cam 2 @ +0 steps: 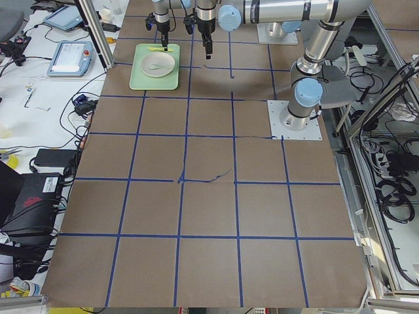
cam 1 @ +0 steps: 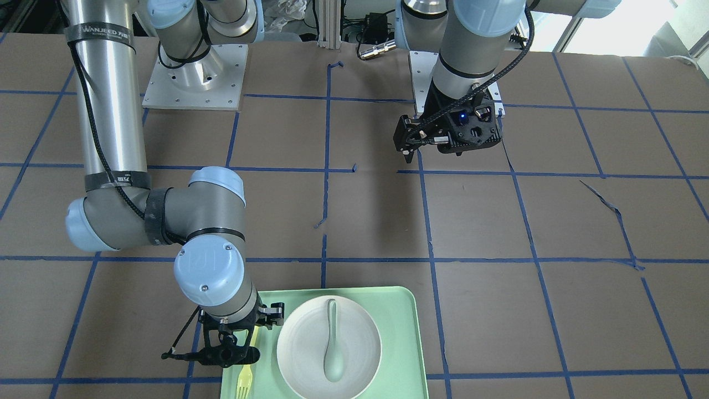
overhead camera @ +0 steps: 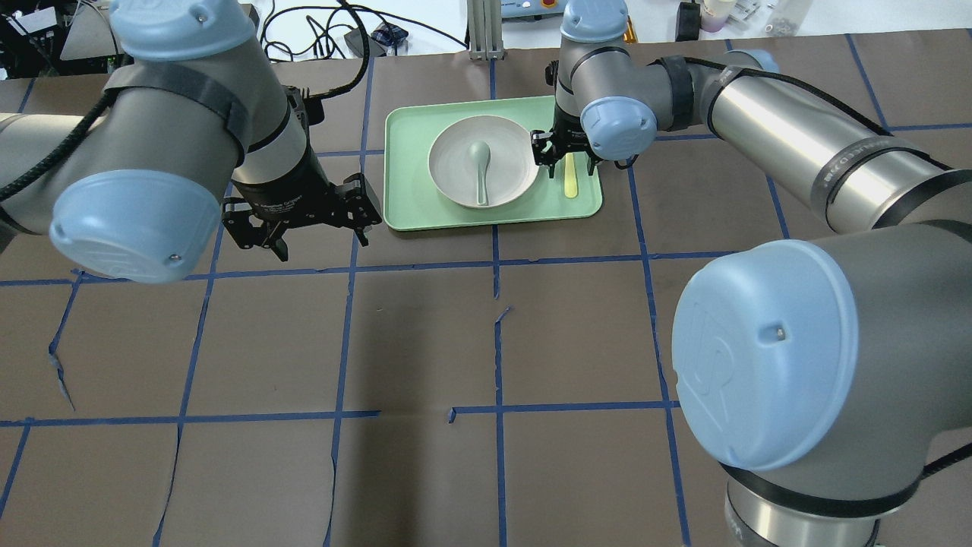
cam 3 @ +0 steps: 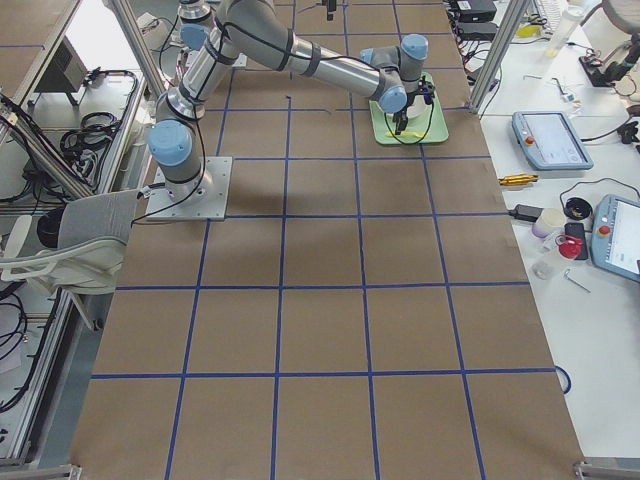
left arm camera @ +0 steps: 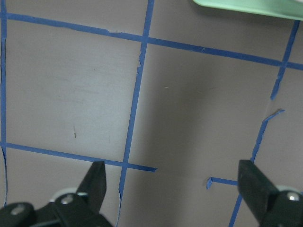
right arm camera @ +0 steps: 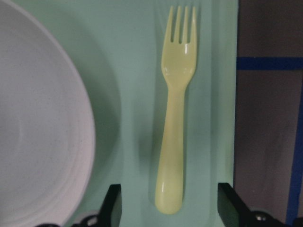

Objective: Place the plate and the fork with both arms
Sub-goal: 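Open the right gripper and raise it away from the fork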

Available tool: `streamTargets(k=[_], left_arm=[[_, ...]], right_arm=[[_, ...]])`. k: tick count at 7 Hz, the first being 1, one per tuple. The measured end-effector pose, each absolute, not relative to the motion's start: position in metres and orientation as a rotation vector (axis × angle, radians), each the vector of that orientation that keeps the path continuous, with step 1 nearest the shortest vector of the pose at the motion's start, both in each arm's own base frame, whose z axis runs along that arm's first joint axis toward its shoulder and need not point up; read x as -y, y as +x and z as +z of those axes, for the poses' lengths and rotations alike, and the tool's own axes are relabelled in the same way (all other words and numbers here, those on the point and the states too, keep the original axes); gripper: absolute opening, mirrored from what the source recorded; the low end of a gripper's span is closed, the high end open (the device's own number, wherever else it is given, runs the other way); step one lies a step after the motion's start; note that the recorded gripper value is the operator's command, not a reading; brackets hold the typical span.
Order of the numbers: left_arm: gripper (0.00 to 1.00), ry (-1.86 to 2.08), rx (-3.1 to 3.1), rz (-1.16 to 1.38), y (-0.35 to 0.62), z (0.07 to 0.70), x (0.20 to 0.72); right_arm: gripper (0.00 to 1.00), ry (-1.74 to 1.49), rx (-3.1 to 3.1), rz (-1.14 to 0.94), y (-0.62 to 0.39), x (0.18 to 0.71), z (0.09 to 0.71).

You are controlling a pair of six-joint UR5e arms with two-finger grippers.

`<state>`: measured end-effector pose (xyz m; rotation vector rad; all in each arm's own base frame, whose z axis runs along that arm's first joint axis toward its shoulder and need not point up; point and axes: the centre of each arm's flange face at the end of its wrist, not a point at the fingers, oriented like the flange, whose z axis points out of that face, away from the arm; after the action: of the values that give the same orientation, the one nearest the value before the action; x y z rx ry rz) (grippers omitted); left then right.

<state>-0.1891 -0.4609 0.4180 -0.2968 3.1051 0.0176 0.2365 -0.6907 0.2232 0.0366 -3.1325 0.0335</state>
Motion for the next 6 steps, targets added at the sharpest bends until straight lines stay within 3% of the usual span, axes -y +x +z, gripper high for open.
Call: streamTargets(k=[6], left_arm=[[1.00,-0.300,-3.103,0.010,-0.190,0.421,0.459]], right_arm=[[1.00,-0.098,3.119,0.044,0.159,0.531,0.435]])
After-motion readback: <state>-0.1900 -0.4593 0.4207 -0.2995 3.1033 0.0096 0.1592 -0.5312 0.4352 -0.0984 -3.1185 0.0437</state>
